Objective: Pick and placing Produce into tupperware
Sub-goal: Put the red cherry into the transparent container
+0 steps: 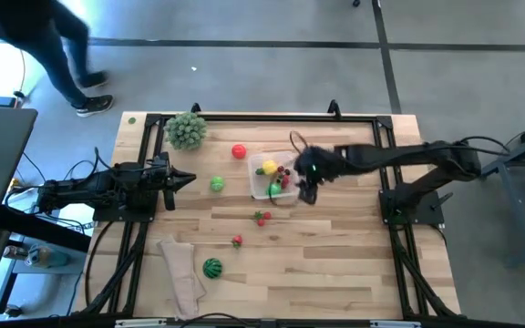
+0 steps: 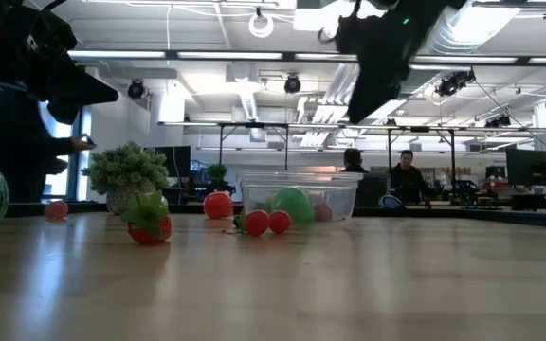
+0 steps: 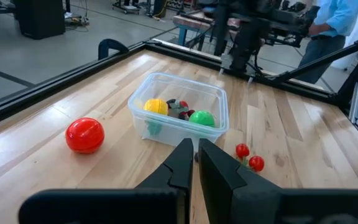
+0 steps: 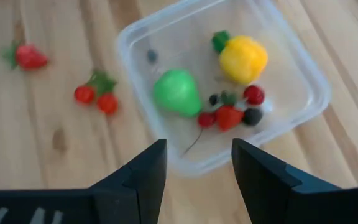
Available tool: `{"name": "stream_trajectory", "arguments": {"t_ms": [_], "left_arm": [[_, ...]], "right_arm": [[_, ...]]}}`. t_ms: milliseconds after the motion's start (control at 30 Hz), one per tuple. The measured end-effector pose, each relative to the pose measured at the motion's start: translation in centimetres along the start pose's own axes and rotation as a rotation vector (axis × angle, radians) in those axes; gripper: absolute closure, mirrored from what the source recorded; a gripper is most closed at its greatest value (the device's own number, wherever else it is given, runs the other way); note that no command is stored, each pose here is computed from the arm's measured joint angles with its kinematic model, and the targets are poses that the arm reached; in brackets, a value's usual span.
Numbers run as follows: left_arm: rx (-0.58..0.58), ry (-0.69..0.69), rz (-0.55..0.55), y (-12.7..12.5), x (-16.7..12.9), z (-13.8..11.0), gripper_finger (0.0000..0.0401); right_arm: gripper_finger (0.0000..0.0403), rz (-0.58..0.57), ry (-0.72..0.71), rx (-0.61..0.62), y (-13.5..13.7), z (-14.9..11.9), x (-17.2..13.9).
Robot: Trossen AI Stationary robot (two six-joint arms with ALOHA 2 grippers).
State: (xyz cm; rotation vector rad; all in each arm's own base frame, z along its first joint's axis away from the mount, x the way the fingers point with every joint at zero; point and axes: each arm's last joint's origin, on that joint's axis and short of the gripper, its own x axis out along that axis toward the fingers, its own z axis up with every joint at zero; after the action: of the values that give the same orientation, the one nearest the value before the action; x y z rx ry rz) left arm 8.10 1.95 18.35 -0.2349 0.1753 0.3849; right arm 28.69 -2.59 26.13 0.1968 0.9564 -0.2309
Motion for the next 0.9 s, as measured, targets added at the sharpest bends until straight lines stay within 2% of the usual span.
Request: {"name": "stream_trajectory", "arguments": {"t_ms": [100, 200, 300, 433, 500, 667, 800, 900], "left_arm": [[0.0, 0.0, 0.0, 0.0, 0.0, 0.0, 0.0384], [0.0, 0.0, 0.0, 0.0, 0.0, 0.0, 0.0384], [0.0, 0.0, 0.0, 0.0, 0.0, 0.0, 0.0384], [0.0, 0.0, 0.0, 0.0, 0.0, 0.0, 0.0384], [0.0, 0.0, 0.0, 0.0, 0.0, 0.0, 0.0384], [0.0, 0.001, 0.0, 0.0, 0.0, 0.0, 0.0384], [0.0, 0.0, 0.0, 0.0, 0.0, 0.0, 0.0384], [0.0, 0.0, 0.0, 0.0, 0.0, 0.0, 0.0384]], "right_arm": [[0.0229, -0.033, -0.016, -0.046, 3.0, -1.8, -0.8], [0.0229, -0.069, -0.046, -0.077, 5.8, -5.0, -1.0], [0.0229, -0.095, -0.095, -0.03, 7.8, -8.9, -0.7], [0.0229, -0.031, -0.195, 0.042, 9.5, -13.7, 1.0], [0.0229, 0.037, -0.281, 0.049, 10.1, -15.0, 2.2], [0.0229, 0.052, -0.434, -0.06, 9.6, -16.1, 5.4], [0.0229, -0.002, -0.447, -0.105, 9.1, -15.4, 7.8], [0.0229, 0.017, -0.448, -0.125, 9.5, -14.3, 9.5]]}}
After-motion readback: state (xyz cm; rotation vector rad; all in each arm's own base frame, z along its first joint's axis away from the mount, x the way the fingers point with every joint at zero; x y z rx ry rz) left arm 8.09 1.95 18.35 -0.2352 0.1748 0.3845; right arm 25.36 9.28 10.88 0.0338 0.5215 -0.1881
